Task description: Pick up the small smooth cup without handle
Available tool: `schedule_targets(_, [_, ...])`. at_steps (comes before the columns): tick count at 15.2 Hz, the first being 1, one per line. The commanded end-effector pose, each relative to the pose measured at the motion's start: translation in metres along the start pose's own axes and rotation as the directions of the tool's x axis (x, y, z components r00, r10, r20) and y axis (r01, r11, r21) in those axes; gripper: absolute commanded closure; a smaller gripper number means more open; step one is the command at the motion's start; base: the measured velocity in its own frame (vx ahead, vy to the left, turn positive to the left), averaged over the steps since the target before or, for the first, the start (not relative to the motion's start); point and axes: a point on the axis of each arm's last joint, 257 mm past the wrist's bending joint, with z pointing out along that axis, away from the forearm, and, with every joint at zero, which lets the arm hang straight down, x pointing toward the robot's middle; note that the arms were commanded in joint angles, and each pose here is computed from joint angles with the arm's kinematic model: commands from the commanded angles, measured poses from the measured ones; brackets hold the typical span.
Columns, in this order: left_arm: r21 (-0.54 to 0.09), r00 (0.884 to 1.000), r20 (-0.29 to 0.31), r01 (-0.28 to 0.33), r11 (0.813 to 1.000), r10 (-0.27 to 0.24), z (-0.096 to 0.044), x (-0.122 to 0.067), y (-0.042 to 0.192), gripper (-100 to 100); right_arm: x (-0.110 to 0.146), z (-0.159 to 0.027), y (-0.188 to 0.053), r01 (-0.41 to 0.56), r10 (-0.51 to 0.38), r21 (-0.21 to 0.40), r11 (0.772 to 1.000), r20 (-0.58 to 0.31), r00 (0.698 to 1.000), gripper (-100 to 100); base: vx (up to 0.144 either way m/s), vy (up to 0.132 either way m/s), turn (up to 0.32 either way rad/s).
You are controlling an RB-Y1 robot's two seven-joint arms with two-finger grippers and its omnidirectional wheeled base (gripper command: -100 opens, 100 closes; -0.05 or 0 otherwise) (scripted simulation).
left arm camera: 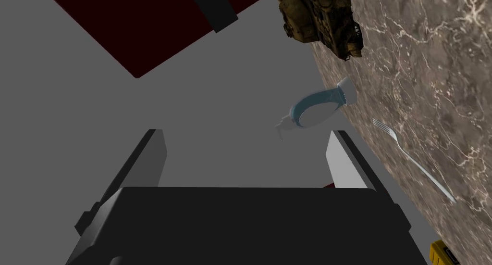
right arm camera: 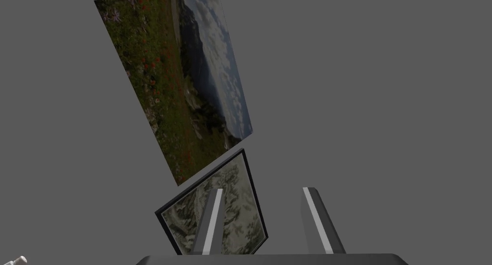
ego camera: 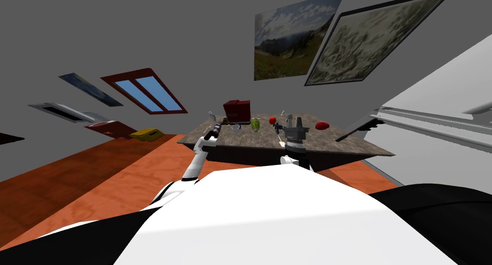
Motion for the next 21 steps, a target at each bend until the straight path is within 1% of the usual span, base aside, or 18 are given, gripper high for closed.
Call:
schedule_targets(1, [-0.05,1.0,-0.001,0.01,0.999,-0.01,0.011,-0.009,0.007,-100,0.0,0.0,0.0,0.0,0.0,0.0,1.0,0.0,1.0,0,0.001,-0.032,-0.046])
schedule_targets(3, [-0.091,1.0,-0.005,0.011,0.996,-0.011,0.013,-0.008,0.02,-100,0.0,0.0,0.0,0.0,0.0,0.0,1.0,0.0,1.0,0,0.0,-0.037,-0.051])
schedule_targets(4, [-0.114,1.0,-0.003,0.023,0.993,-0.023,0.02,-0.015,0.019,-100,0.0,0.0,0.0,0.0,0.0,0.0,1.0,0.0,1.0,0,0.003,-0.043,-0.057])
schedule_targets(5, [-0.144,1.0,-0.004,0.024,0.989,-0.025,0.022,-0.015,0.028,-100,0.0,0.0,0.0,0.0,0.0,0.0,1.0,0.0,1.0,0,0.009,-0.052,-0.054])
schedule_targets(6, [-0.164,1.0,-0.006,0.024,0.986,-0.025,0.022,-0.015,0.033,-100,0.0,0.0,0.0,0.0,0.0,0.0,1.0,0.0,1.0,0,0.009,-0.04,-0.023])
schedule_targets(7, [-0.166,1.0,-0.007,0.024,0.986,-0.025,0.022,-0.014,0.034,-100,0.0,0.0,0.0,0.0,0.0,0.0,1.0,0.0,1.0,0,0.005,-0.022,-0.002])
schedule_targets(8, [-0.199,0.999,-0.004,0.039,0.979,-0.041,0.03,-0.022,0.036,-100,0.0,0.0,0.0,0.0,0.0,0.0,1.0,0.0,1.0,0,0.006,-0.037,-0.066])
schedule_targets(10, [-0.236,0.999,-0.008,0.039,0.971,-0.042,0.029,-0.02,0.046,-100,0.0,0.0,0.0,0.0,0.0,0.0,1.0,0.0,1.0,0,0.008,-0.036,-0.048])
schedule_targets(11, [-0.24,0.999,-0.008,0.039,0.97,-0.042,0.028,-0.02,0.047,-100,0.0,0.0,0.0,0.0,0.0,0.0,1.0,0.0,1.0,0,0.004,-0.022,0.008])
schedule_targets(12, [-0.272,0.998,-0.005,0.057,0.961,-0.061,0.036,-0.026,0.048,-100,0.0,0.0,0.0,0.0,0.0,0.0,1.0,0.0,1.0,0,0.005,-0.041,-0.047])
schedule_targets(14, [-0.311,0.998,-0.008,0.057,0.949,-0.062,0.033,-0.025,0.06,-100,0.0,0.0,0.0,0.0,0.0,0.0,1.0,0.0,1.0,0,0.002,-0.043,-0.052])
schedule_targets(15, [-0.33,0.997,-0.004,0.075,0.941,-0.081,0.04,-0.031,0.055,-100,0.0,0.0,0.0,0.0,0.0,0.0,1.0,0.0,1.0,0,0.007,-0.049,-0.064])
schedule_targets(16, [-0.362,0.996,-0.006,0.076,0.929,-0.084,0.038,-0.03,0.066,-100,0.0,0.0,0.0,0.0,0.0,0.0,1.0,0.0,1.0,0,0.01,-0.056,-0.069])
schedule_targets(17, [-0.38,0.996,-0.008,0.075,0.922,-0.084,0.037,-0.029,0.071,-100,0.0,0.0,0.0,0.0,0.0,0.0,1.0,0.0,1.0,0,0.011,-0.043,-0.019])
schedule_targets(18, [-0.395,0.995,-0.004,0.094,0.914,-0.104,0.043,-0.034,0.065,-100,0.0,0.0,0.0,0.0,0.0,0.0,1.0,0.0,1.0,0,0.01,-0.056,-0.048])
schedule_targets(19, [-0.427,0.994,-0.004,0.095,0.899,-0.107,0.04,-0.033,0.076,-100,0.0,0.0,0.0,0.0,0.0,0.0,1.0,0.0,1.0,0,0.012,-0.06,-0.057])
schedule_targets(20, [-0.445,0.994,-0.006,0.094,0.891,-0.108,0.038,-0.032,0.081,-100,0.0,0.0,0.0,0.0,0.0,0.0,1.0,0.0,1.0,0,0.007,-0.044,-0.023])
schedule_targets(21, [-0.445,0.994,-0.006,0.094,0.89,-0.108,0.038,-0.032,0.081,-100,0.0,0.0,0.0,0.0,0.0,0.0,1.0,0.0,1.0,0,0.0,-0.027,-0.002])
